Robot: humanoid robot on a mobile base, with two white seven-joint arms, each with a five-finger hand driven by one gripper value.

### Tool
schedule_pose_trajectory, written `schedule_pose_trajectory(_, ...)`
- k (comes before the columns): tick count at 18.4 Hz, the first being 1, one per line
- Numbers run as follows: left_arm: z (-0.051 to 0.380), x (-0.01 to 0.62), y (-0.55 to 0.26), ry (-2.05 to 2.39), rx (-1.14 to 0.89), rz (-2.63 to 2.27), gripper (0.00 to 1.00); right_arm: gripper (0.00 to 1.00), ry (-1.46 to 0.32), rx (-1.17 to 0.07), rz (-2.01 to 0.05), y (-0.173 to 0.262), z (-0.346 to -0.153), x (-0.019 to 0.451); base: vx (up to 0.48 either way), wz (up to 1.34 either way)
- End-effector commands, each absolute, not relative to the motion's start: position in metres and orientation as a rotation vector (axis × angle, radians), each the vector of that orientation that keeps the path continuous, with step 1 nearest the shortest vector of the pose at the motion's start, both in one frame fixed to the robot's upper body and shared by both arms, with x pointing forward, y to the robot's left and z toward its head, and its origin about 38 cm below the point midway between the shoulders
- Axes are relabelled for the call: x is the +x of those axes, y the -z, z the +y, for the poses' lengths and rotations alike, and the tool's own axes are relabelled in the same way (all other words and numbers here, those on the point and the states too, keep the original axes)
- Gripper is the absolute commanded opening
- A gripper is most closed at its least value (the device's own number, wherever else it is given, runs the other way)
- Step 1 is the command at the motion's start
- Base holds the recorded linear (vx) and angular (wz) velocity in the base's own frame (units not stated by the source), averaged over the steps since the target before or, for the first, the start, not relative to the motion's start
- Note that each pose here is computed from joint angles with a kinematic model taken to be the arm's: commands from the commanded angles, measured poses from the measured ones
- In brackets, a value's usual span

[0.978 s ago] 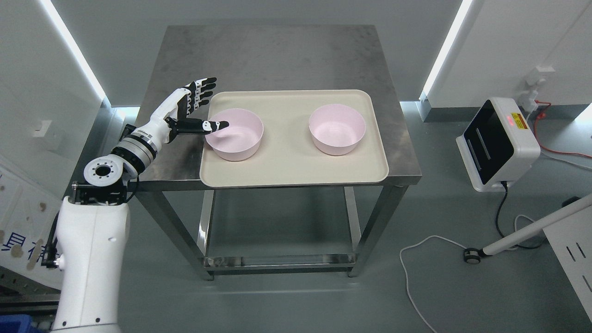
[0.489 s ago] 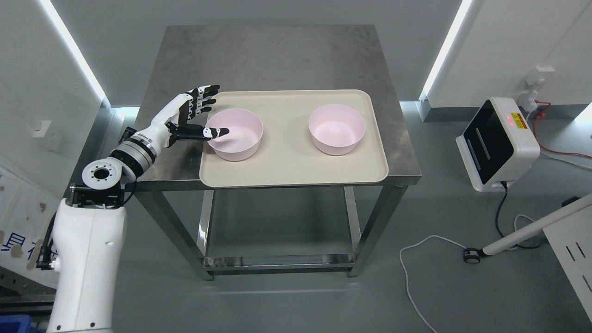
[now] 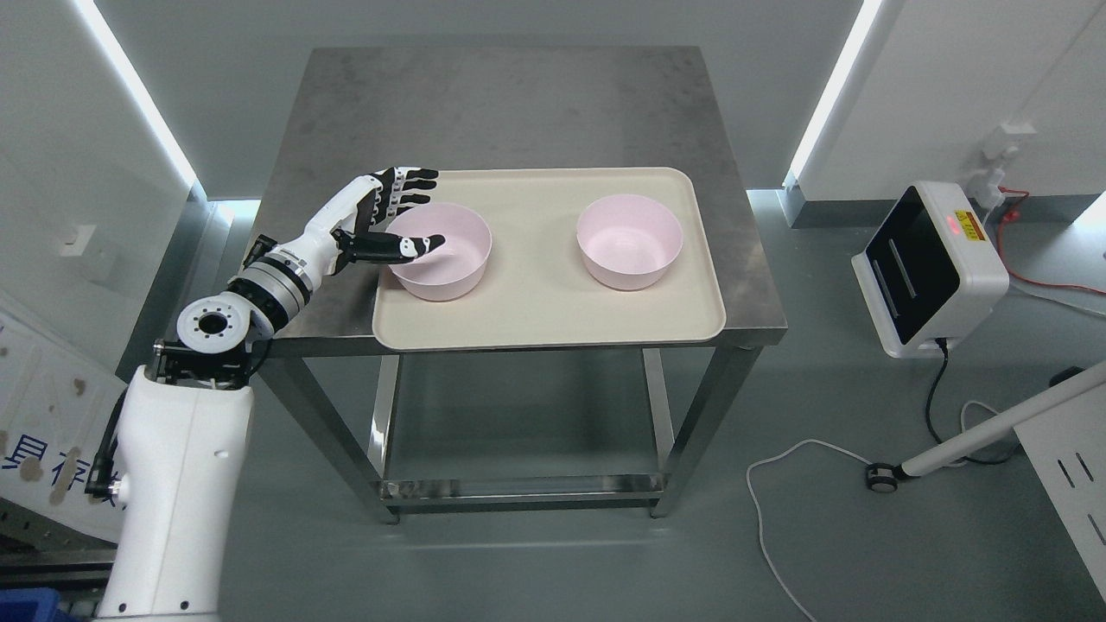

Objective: Stack pink IKEA bowls on left shelf middle

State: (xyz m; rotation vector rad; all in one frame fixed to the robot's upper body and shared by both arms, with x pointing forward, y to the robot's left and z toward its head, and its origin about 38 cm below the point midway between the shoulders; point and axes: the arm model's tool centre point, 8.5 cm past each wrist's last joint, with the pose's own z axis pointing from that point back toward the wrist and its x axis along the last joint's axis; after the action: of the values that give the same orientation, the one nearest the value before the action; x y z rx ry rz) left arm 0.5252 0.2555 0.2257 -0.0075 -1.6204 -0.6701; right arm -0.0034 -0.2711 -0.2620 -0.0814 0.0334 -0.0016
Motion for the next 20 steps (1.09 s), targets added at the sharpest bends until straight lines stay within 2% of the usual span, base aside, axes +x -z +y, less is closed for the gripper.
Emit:
schedule_pose_trajectory(1,0.233,0.527,-0.219,0.776,0.018,-1.582,0.64,1.00,0.012,-0.099,0.029,0.261,-0.282,-0.011,0.000,0.00)
schedule_pose_trajectory(9,0.232,0.527,-0.226,0.798,0.023,-1.632,0.29,1.00,0.012,-0.099,0.029,0.261,-0.282,-0.011,0.000,0.00)
schedule_pose_trajectory(12,0.230,0.527,-0.227,0.812,0.023,-1.645,0.24,1.00,0.012,-0.099,0.030,0.261,-0.282,-0.011,0.000,0.00)
schedule_pose_trajectory(14,0.226,0.526,-0.227,0.830,0.021,-1.663,0.16,1.00,0.013,-0.099,0.030,0.261,-0.283,-0.011,0.000,0.00)
schedule_pose_trajectory(20,0.221,0.525,-0.226,0.835,0.007,-1.675,0.09,1.00,0.012,-0.099,0.029,0.261,-0.282,-0.011,0.000,0.00)
